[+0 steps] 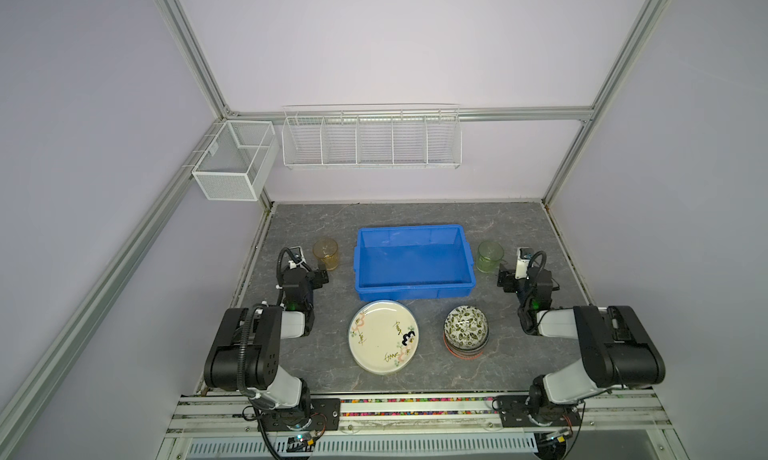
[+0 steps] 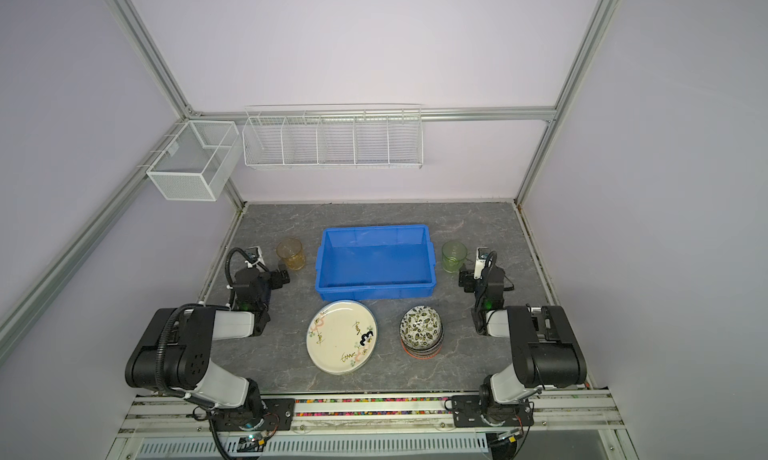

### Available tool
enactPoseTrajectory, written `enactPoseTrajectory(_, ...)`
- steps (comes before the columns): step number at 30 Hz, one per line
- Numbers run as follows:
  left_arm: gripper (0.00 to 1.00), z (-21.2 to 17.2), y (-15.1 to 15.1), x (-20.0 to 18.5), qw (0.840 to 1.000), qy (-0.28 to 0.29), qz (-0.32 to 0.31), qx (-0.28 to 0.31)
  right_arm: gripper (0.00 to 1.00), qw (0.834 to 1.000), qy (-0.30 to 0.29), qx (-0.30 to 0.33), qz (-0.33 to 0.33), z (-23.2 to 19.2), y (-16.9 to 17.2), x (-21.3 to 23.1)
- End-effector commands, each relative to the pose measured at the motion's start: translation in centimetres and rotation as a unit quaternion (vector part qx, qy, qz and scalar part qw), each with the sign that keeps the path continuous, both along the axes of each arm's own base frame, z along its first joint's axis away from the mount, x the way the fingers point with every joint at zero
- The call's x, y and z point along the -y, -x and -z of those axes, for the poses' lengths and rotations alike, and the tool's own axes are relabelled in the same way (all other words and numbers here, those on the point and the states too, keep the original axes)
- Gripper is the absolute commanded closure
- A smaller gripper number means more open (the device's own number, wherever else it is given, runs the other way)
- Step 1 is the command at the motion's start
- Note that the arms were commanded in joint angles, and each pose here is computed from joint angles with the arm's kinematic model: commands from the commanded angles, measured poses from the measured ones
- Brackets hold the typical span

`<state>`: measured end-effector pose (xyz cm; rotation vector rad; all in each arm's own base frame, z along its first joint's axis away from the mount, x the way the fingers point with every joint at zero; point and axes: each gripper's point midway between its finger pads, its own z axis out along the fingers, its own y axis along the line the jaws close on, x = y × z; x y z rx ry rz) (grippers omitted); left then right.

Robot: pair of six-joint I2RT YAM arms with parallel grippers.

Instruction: Place the mixed dishes into the plastic bin

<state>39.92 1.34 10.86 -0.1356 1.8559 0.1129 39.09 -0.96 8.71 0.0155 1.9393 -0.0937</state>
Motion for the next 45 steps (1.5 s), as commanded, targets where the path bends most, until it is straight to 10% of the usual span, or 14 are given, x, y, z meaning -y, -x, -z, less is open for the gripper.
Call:
enactPoseTrajectory(1,0.01,-2.9,-0.4,-0.1,1.0,0.001,-0.001,0.014,0.12,0.999,-0.006,0.017,0.029,-2.3,0.0,1.0)
enactPoseTrajectory(15,0.01,-21.2,6.0,-2.7,0.984,0.135,-0.115,0.015,0.12,0.99,-0.08,-0.115,0.01,-13.3,6.2,-2.3)
enactPoseTrajectory(28,0.01,-14.8,13.4,3.3,0.939,0.255,-0.026,-0.229,0.12,0.958,-0.07,-0.253,-0.118,-17.1,12.3,-10.5)
enactPoseTrajectory(38,0.01,-10.4,19.1,7.2,0.872,0.325,0.004,-0.365,0.12,0.913,-0.061,-0.326,-0.236,-13.7,16.3,-22.0)
enactPoseTrajectory(45,0.0,-8.4,20.8,9.3,0.854,0.31,0.025,-0.418,0.12,0.88,-0.065,-0.352,-0.314,-10.8,17.6,-30.0)
